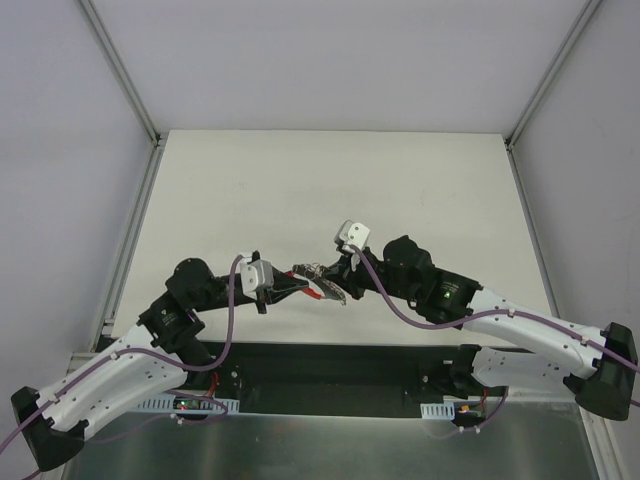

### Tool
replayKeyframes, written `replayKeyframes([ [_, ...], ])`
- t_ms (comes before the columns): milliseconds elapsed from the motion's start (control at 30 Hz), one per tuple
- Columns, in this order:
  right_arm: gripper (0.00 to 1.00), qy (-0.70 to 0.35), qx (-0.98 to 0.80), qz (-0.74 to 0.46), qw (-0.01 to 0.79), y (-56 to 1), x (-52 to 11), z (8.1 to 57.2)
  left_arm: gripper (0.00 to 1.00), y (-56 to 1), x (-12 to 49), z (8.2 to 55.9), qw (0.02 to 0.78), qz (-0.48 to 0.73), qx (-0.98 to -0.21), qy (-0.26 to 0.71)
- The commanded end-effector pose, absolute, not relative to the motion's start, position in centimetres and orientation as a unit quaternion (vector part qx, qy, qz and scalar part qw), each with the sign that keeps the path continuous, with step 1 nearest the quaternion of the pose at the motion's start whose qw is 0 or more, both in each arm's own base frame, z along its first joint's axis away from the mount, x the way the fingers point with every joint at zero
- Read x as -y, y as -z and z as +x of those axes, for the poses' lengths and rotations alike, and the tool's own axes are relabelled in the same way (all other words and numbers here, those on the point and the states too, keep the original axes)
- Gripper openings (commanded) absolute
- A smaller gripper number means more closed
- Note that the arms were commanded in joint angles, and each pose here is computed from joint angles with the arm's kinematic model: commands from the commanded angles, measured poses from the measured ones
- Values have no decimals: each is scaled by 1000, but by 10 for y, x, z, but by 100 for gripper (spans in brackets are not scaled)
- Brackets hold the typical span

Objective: Remove the keys from the keyring
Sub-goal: Adjust the key on the keyring.

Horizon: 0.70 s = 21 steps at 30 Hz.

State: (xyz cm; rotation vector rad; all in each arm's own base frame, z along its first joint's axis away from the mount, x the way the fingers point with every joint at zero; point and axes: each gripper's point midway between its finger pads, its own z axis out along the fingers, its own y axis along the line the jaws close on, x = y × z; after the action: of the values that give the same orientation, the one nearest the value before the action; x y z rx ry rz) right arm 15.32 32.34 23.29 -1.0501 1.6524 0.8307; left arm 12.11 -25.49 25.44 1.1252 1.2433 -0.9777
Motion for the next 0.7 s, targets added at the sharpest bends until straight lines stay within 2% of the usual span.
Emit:
replayKeyframes([
  [0,1,-351,-674,-413,502,-245,-326,158,0,-290,253,114,607,471,-478,426],
  [267,1,-352,-672,-414,503,-247,-326,158,0,-288,256,115,593,467,-493,434],
  [367,1,-352,-671,-413,505,-250,-326,158,8,-286,260,112,571,467,-504,450],
  [400,1,-352,-671,-413,505,-250,-325,158,15,-286,262,109,563,473,-501,456],
  [667,1,-354,-669,-412,507,-254,-324,157,36,-264,268,120,531,471,-544,447],
])
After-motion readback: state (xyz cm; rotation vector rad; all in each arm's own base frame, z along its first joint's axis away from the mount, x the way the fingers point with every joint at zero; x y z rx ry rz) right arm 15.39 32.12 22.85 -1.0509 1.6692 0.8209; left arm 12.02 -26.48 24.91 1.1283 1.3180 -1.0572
